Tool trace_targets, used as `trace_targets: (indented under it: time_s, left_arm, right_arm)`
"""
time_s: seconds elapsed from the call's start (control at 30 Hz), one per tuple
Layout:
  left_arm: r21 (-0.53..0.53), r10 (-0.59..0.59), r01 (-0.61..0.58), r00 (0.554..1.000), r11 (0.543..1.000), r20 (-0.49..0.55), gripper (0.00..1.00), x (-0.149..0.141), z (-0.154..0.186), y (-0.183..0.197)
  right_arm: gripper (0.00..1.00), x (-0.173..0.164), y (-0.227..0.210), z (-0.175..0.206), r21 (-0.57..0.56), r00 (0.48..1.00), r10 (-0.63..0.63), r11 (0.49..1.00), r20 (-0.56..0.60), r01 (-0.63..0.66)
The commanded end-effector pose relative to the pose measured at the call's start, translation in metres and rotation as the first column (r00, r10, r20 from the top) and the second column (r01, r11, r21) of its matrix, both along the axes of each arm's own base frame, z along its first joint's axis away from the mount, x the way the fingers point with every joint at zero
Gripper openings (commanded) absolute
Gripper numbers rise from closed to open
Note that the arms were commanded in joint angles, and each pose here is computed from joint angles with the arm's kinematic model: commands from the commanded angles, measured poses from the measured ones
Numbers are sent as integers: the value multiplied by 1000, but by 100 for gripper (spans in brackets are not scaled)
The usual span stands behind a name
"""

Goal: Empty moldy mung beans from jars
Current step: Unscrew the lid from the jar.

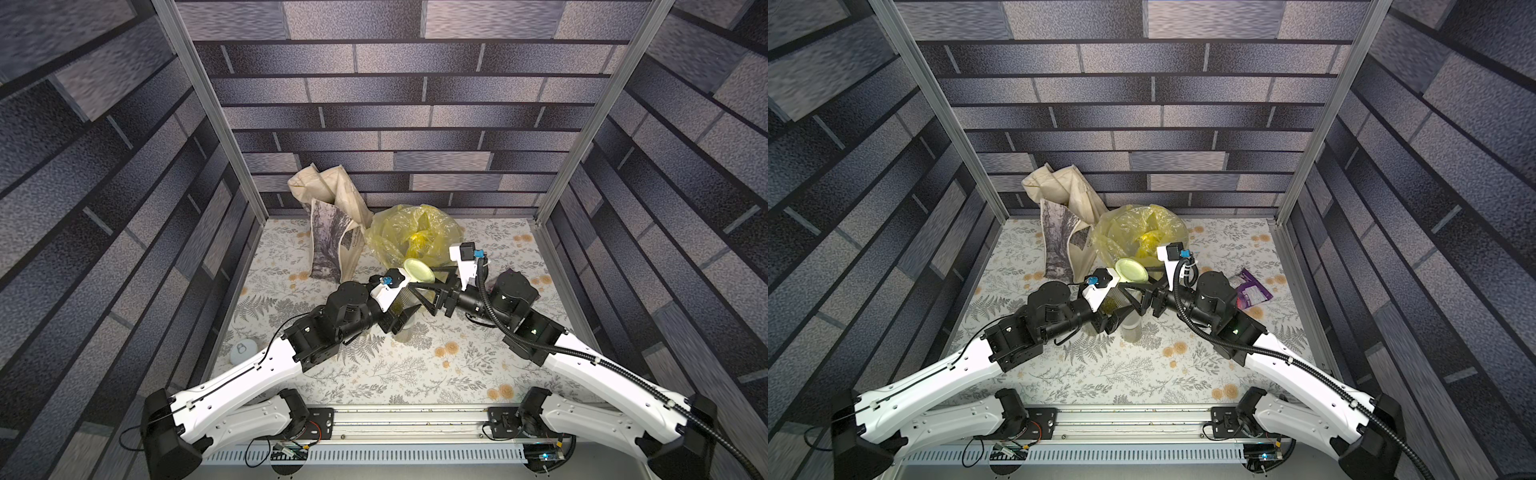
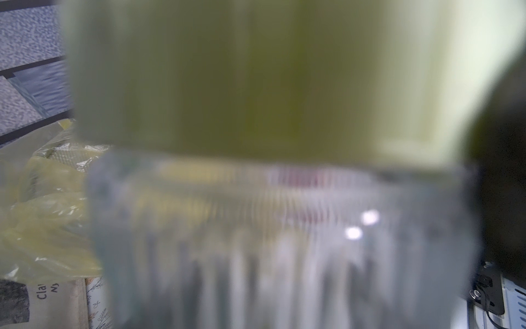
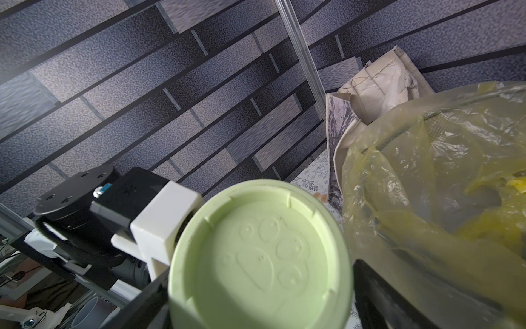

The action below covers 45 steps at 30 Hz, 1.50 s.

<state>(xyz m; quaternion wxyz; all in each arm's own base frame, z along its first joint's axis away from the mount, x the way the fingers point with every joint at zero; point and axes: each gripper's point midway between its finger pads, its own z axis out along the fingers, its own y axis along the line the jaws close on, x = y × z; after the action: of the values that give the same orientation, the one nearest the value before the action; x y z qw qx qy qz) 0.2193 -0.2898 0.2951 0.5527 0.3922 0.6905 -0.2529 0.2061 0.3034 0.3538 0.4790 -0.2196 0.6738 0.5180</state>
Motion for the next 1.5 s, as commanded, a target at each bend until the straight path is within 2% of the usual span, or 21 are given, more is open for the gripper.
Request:
trace_targets:
  time_s: [0.0,0.27,0.33,0.47,0.6,0.73,0.87,1.07,1.27,1.47]
  left_arm:
    - [-106,4,7,994,994,108,64,0,52,-2]
    - [-103,-8,19,994,995,109,64,-3,51,-3]
    - [-104,-8,20,994,994,111,64,-4,51,-2]
    - [-104,-22,34,994,994,108,65,-6,52,-3]
    - [-119,-44,55,995,991,89,65,-7,55,-2]
    - [-122,-70,77,996,990,58,65,-6,53,4]
    - [-144,-105,110,993,983,47,66,-7,54,11]
    - [-185,-191,194,981,964,31,67,-15,57,16]
    - [-174,-240,242,970,954,33,67,-23,53,11]
    - [-166,-206,209,978,964,34,68,-19,51,14]
  right_arm:
    - [94,-2,2,17,28,1000,10,1000,23,-11]
    - [95,-1,-1,19,39,1000,-5,999,31,4]
    - [90,-2,-1,19,39,999,-4,999,32,2]
    - [72,-9,1,25,63,998,33,997,60,-37]
    - [68,-15,1,27,70,994,62,995,88,-68]
    - [68,-24,2,29,75,985,108,990,132,-118]
    - [68,-41,6,35,74,961,205,972,185,-221]
    - [69,-51,15,40,71,931,308,942,197,-327]
    - [73,-45,21,37,78,934,311,941,176,-328]
    - [79,-41,21,38,74,941,295,948,166,-311]
